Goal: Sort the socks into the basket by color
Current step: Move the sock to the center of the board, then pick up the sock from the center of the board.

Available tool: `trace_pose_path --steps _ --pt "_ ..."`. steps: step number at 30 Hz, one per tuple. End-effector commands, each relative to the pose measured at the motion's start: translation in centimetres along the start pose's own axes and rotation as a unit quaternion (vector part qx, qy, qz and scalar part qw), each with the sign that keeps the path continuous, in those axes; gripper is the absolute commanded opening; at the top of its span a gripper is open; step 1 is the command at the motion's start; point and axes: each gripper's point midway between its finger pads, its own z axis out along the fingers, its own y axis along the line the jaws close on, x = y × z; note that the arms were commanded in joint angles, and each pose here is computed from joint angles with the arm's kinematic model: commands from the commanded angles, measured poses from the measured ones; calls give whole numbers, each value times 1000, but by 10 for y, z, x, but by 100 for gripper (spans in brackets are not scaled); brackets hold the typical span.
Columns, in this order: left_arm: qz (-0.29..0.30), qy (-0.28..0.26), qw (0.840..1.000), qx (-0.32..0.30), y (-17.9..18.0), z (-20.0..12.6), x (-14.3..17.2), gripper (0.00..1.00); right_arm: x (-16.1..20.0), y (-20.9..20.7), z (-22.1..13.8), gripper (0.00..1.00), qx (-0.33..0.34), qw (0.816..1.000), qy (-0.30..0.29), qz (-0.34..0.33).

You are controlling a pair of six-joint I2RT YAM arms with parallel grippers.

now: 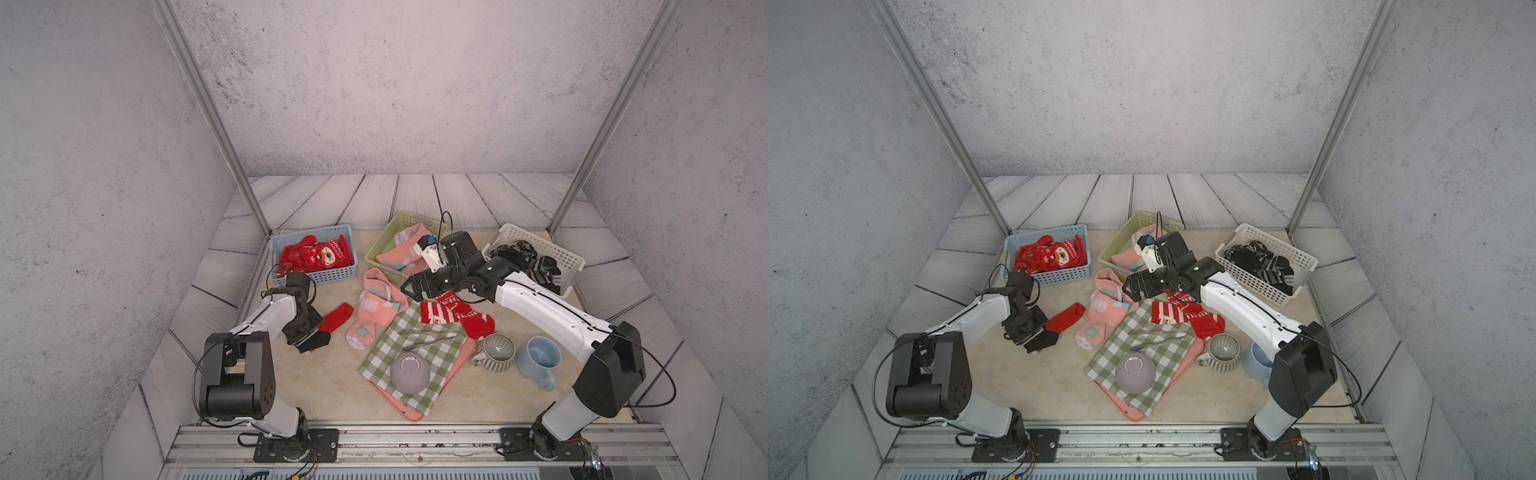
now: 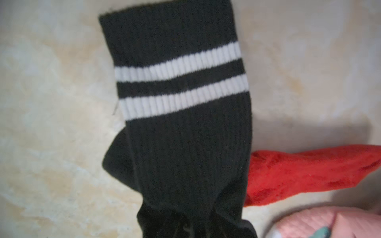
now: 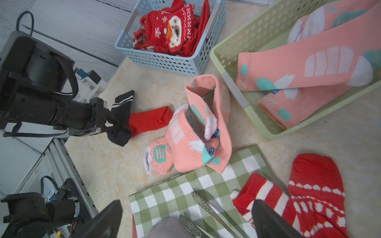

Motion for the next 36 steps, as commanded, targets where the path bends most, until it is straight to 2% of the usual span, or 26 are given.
trace_pose_path --steps 1,3,6,11,17,20,28,32,36 --pt "31 -19 999 -4 -5 -11 -1 6 1 4 -13 99 -3 1000 -5 5" --pt "33 -18 999 11 -10 -12 2 12 2 3 -13 99 -3 1000 -5 6" --pt "47 -28 998 17 -13 -17 5 28 3 4 -15 99 -4 1000 -5 5" --pt "60 -37 997 28 -17 -21 7 34 5 5 -14 99 -7 1000 -4 5" --pt "42 -50 998 -13 -5 -14 1 49 6 4 -11 99 -9 1000 -2 7" --pt "36 -46 998 -17 -6 -5 -6 50 6 4 -9 99 -11 1000 -1 7" --pt "8 -59 998 -10 -7 16 -35 41 10 2 -3 99 -10 1000 7 4" --pt "7 -54 998 -6 -7 20 -37 20 11 1 -1 99 -9 1000 11 3" --pt "4 -56 998 7 -8 14 -33 8 11 1 3 99 -13 1000 14 4"
